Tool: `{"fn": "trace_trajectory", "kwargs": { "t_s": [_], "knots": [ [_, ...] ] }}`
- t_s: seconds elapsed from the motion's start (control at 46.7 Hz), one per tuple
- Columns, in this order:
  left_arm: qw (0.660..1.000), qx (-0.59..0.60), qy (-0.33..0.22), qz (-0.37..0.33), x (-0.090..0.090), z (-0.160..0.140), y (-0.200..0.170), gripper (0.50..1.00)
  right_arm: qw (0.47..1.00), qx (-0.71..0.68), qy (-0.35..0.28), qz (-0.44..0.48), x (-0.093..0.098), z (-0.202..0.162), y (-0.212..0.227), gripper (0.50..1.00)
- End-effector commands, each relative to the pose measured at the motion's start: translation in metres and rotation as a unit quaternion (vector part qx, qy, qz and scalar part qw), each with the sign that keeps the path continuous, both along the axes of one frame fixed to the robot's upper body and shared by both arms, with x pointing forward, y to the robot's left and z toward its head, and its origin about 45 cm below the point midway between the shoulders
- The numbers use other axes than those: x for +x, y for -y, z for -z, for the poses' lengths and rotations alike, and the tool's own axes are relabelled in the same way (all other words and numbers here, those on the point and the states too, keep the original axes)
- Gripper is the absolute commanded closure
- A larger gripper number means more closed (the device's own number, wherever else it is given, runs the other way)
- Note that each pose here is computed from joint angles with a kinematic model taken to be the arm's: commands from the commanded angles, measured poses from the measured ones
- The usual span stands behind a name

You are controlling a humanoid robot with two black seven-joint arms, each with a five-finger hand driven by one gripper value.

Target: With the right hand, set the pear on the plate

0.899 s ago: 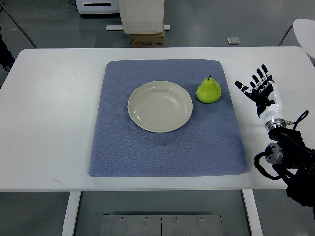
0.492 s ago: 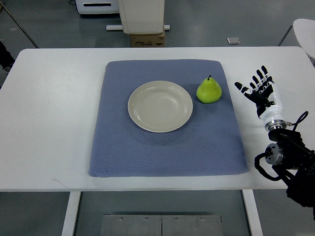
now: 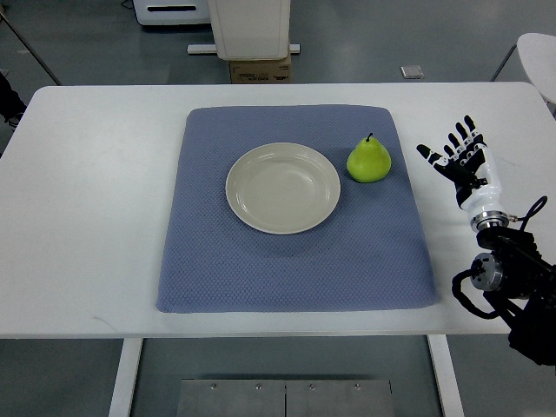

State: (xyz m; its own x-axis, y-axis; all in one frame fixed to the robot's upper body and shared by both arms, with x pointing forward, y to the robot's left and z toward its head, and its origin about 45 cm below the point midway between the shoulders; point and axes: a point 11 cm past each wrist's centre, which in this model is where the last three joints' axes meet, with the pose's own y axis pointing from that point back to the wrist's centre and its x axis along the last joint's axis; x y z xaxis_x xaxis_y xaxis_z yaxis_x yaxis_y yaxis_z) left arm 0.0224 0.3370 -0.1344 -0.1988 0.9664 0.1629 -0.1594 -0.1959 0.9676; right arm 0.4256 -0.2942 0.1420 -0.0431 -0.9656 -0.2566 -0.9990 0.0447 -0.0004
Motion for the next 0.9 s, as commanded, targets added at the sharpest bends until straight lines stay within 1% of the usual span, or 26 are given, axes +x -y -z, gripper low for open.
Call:
{"fn": "trace_trajectory", "kwargs": {
  "t_s": [0.0, 0.492, 0.877],
  "knots": [
    [1.0, 0.0, 0.0, 0.0, 0.0, 0.0, 0.0, 0.5, 1.0, 0.0, 0.002, 0.0, 0.001, -0.002, 0.0, 0.5],
    [1.0, 0.0, 0.0, 0.0, 0.0, 0.0, 0.0, 0.5, 1.0, -0.001, 0.003, -0.001, 0.003, -0.003, 0.0, 0.5],
    [1.0, 0.0, 0.0, 0.0, 0.0, 0.0, 0.0, 0.5, 1.0, 0.0, 0.018, -0.009, 0.012, -0.016, -0.008, 0.5]
  ]
}}
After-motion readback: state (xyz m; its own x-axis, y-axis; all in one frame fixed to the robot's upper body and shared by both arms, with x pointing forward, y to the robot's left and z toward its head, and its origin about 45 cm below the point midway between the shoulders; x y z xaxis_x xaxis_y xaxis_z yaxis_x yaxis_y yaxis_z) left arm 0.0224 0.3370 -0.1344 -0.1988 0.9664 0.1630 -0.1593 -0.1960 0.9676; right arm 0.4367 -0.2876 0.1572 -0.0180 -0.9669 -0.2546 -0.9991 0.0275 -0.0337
